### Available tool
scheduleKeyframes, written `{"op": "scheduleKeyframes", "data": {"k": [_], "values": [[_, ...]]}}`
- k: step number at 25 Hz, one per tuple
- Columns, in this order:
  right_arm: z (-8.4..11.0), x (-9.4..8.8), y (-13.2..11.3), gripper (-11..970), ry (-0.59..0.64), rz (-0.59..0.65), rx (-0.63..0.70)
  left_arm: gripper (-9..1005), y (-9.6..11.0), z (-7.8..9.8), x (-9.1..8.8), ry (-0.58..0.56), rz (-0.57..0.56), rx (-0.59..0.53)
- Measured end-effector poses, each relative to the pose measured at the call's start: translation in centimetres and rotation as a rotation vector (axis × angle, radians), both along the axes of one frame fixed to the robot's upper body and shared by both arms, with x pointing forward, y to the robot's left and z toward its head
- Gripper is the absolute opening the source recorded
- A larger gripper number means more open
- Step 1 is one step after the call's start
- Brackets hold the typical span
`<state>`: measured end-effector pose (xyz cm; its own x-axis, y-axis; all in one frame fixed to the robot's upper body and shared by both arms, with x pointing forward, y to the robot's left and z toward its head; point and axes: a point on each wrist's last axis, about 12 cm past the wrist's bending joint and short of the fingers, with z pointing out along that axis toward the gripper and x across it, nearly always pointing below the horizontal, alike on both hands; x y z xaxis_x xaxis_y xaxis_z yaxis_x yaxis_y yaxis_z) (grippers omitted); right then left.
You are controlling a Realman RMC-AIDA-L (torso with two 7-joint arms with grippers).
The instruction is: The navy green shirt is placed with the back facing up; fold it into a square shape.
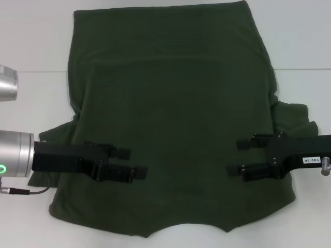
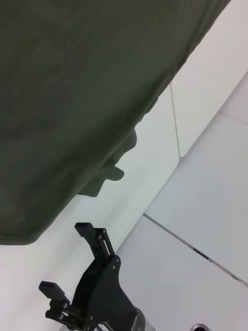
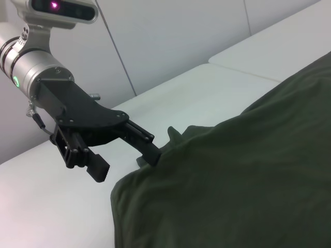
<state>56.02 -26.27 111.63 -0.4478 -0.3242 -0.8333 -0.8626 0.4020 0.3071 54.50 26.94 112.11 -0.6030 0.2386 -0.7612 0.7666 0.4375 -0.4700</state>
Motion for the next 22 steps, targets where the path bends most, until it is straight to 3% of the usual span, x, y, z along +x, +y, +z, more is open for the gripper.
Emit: {"op": "scheduleKeyframes", "data": {"k": [15,18,22], "values": [[0.2,0.0,-0.1,944,0.006,-0.004,0.004,908,0.1,0.0,0.0,0.001,0.002,-0.001],[0.5,0.4,-0.5,944,0.031,-0.070,0.037,908,0.7,0.2,0.3,0.032,0.076,-0.027],[1.6,1.8,-1.5,944,0.121,-0.225,0.108,908,3.3,1.2,1.3,0.141,0.296,-0.107]]}}
